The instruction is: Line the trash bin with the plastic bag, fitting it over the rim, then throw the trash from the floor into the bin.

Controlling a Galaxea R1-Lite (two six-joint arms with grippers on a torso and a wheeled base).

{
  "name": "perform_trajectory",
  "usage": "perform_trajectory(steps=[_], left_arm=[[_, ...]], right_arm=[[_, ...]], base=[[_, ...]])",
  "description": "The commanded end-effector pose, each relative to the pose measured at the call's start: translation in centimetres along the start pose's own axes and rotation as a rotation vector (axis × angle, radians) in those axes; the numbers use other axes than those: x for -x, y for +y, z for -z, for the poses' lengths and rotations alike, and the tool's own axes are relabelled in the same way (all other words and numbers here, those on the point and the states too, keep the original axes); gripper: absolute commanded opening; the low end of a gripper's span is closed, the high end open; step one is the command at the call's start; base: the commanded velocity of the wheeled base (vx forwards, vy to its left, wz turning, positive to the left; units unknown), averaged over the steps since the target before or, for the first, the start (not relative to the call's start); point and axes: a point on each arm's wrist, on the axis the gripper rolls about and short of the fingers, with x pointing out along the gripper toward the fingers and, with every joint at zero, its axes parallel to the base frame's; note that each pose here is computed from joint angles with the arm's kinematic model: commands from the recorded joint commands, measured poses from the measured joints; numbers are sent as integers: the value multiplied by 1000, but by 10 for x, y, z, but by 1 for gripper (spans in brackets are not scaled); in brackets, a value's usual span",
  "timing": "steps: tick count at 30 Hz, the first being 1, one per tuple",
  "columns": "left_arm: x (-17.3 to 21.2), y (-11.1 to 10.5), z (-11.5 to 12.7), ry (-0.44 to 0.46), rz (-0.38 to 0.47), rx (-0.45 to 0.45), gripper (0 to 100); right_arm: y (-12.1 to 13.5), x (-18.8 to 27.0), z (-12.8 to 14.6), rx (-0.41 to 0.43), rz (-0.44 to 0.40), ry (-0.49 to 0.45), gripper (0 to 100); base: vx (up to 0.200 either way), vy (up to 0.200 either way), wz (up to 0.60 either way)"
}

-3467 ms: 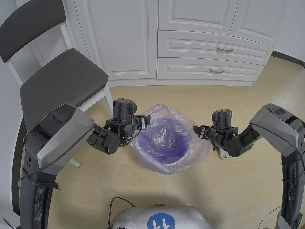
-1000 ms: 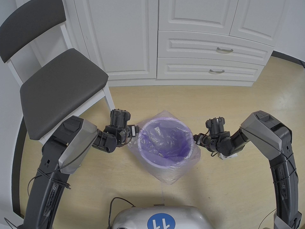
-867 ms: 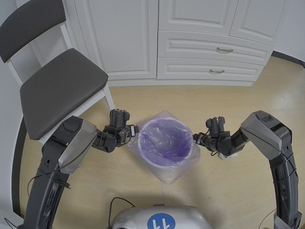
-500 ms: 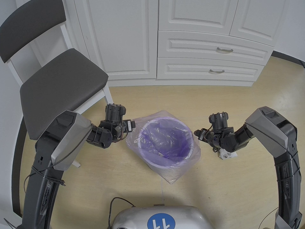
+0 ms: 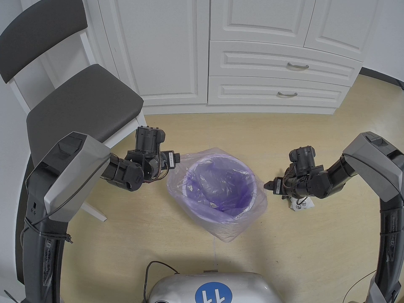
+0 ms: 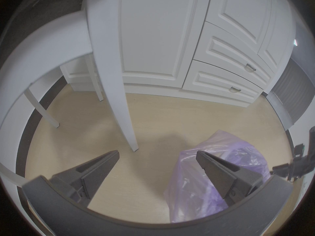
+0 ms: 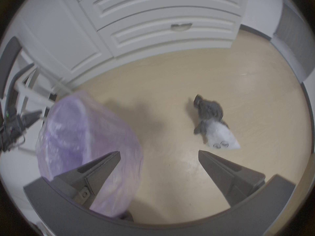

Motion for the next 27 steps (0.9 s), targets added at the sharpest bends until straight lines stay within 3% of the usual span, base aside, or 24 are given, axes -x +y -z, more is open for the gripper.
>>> perform_trajectory(steps=[1, 9, 14, 21, 27], left_arm=[[20, -8, -14, -25, 22, -2, 100], [23, -7, -17, -33, 24, -6, 100], [24, -7, -18, -37, 25, -5, 100], [25, -7, -19, -39, 23, -5, 100], [26, -7, -18, -36, 23, -5, 100]], right_arm=[[4, 5, 18, 42, -58, 89, 100], [15, -23, 55, 73, -71, 199, 100], [10, -38, 55, 46, -49, 191, 100], [4, -64, 56, 27, 80, 137, 100], [13, -70, 50, -51, 75, 102, 100]], base=[[0, 0, 0], [0, 0, 0], [0, 0, 0], [0, 0, 0], [0, 0, 0]])
